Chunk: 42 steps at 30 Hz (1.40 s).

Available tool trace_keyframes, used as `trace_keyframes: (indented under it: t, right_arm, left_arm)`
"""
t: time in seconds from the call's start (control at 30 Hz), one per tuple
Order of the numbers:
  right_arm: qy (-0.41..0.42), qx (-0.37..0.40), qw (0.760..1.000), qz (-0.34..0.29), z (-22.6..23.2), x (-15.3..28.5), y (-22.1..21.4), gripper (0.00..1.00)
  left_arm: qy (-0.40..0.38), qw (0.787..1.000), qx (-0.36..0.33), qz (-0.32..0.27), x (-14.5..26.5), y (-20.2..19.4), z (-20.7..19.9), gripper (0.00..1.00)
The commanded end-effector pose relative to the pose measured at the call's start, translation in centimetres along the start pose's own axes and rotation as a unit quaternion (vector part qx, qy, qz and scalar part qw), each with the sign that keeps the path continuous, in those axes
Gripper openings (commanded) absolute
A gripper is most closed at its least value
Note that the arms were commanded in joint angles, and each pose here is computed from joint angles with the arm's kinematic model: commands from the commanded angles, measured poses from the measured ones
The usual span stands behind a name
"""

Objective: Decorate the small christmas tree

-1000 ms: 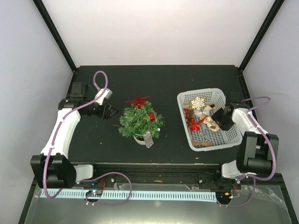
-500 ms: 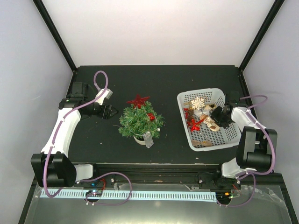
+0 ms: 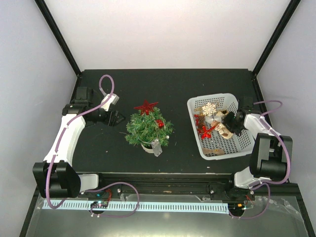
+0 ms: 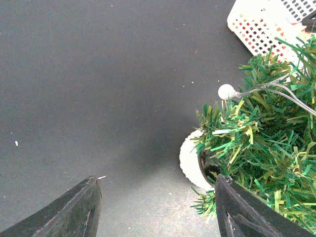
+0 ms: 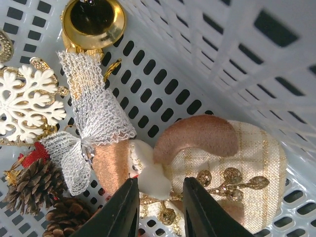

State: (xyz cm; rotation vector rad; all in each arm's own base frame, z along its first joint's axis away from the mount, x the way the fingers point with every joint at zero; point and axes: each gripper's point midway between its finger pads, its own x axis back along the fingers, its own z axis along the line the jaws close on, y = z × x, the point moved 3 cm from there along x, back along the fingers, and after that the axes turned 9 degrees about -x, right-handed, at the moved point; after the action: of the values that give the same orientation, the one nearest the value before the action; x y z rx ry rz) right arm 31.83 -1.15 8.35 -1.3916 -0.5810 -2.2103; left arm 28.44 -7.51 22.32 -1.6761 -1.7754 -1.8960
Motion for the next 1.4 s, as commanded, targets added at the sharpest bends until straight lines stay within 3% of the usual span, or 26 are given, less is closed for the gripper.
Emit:
trace_keyframes:
  t: [0.0, 0.5, 1.13, 1.37]
  right_arm:
    - [0.002, 0.007, 0.999, 0.038, -0.7, 0.0, -1.8, 0.28]
    - [0.008, 0.041, 0.998, 0.043, -1.0, 1.4, -2.7, 0.29]
    - [0.000, 0.040, 0.998, 0.050, -0.9, 0.0, -2.2, 0.27]
    - [-0.006, 0.041, 0.998, 0.046, -1.0, -0.2, -1.9, 0.21]
  left_arm:
    - [-0.007, 1.000, 0.002, -0.010, -0.1, 0.3, 0.1, 0.64]
    - [-0.012, 1.000, 0.001, -0.013, -0.1, 0.5, 0.0, 0.64]
    - [-0.016, 1.000, 0.000, -0.014, 0.0, 0.7, -0.1, 0.64]
    - [-0.015, 1.000, -0.002, -0.016, 0.1, 0.9, -0.1, 0.64]
